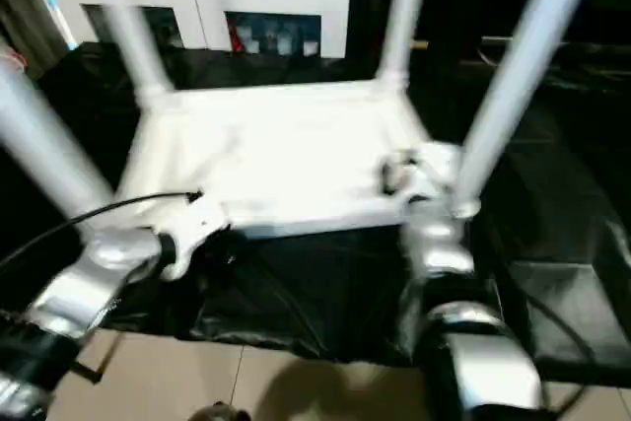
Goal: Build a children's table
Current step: Rotate leg to tighten, then rotate table base
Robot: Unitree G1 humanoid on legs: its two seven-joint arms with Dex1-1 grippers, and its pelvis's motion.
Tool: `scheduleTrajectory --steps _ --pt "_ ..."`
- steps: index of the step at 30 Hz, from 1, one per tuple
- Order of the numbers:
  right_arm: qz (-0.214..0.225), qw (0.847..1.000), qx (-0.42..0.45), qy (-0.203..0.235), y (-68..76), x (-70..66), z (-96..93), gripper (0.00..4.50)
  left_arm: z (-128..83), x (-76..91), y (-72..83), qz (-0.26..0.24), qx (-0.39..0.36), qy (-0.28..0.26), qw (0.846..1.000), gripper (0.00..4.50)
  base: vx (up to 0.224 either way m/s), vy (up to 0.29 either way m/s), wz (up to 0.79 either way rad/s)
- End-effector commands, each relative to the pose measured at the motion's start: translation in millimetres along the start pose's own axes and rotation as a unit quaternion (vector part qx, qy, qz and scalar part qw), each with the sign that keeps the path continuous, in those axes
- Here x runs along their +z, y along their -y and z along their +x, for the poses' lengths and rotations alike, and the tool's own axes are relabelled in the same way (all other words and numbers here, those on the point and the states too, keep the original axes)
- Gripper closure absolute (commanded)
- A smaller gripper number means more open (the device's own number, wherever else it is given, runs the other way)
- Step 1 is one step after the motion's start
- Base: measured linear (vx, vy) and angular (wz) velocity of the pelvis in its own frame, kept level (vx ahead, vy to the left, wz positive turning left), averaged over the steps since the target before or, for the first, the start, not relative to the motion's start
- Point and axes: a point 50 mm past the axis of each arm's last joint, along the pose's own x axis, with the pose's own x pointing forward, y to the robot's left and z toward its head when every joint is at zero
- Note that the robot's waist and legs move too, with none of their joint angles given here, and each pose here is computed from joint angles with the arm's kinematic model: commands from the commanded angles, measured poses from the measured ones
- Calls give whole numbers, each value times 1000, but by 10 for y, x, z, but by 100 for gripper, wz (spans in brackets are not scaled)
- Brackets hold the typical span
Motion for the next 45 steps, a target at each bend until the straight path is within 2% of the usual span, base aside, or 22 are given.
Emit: scheduleTrajectory --steps 1,4,8,9,11,14,17,18,20,21,24,26,27,28,29,31,33,34,36,40,42,45 --pt "-4 1000 -20 12 161 51 2 5 29 74 -41 5 31 23 999 341 0 0 0" --pt "-26 999 7 24 148 73 -9 5 32 114 -36 -13 61 61 996 341 0 0 0" --pt "-60 994 77 43 -10 51 -67 1 -48 119 -51 -54 121 126 983 324 0 0 0" --pt "-73 990 112 52 -97 27 -124 1 -119 84 -31 -83 152 158 972 324 0 0 0" --pt "-75 987 134 57 -145 -6 -194 0 -193 40 8 -107 185 184 959 305 0 0 0" --pt "-64 987 138 59 -143 -41 -261 0 -243 -8 36 -122 227 195 946 282 0 0 0" --pt "-38 986 151 55 -156 -145 -438 0 -363 -90 88 -134 300 220 919 259 0 0 0" --pt "-37 986 153 55 -159 -151 -451 0 -371 -97 91 -134 304 220 917 246 0 0 0" --pt "-34 984 167 50 -168 -212 -606 0 -474 -166 123 -138 356 228 896 235 0 0 0" --pt "-33 984 169 46 -158 -240 -701 0 -559 -191 147 -137 398 236 876 227 0 0 0" --pt "-38 984 168 35 -131 -279 -794 0 -627 -192 212 -130 427 246 861 199 0 0 0" --pt "-49 983 171 32 -128 -292 -824 0 -639 -199 231 -130 434 246 857 197 0 0 0" --pt "-54 980 188 24 -144 -309 -905 0 -668 -230 240 -136 458 242 845 193 0 0 0" --pt "-54 980 188 24 -144 -309 -905 0 -668 -230 240 -136 458 242 845 177 0 0 0" --pt "-49 978 201 14 -155 -318 -993 0 -705 -279 205 -146 489 233 828 177 0 0 0" --pt "-44 976 211 4 -155 -333 -1048 0 -719 -323 167 -158 505 223 818 158 0 0 0" --pt "-45 975 217 -5 -145 -350 -1092 0 -728 -345 141 -163 512 219 814 149 0 0 0" --pt "-46 974 221 -18 -119 -378 -1145 0 -730 -362 108 -172 517 219 809 124 0 0 0" --pt "-45 974 220 -23 -107 -391 -1166 0 -713 -363 89 -174 510 221 813 119 0 0 0" --pt "-39 975 217 -35 -93 -406 -1189 0 -629 -317 16 -188 469 246 827 90 0 0 0" --pt "-35 977 205 -50 -65 -430 -1171 0 -549 -252 -67 -187 431 263 842 78 0 0 0" --pt "-36 977 199 -62 -57 -449 -1164 0 -513 -228 -136 -188 416 271 848 59 0 0 0"
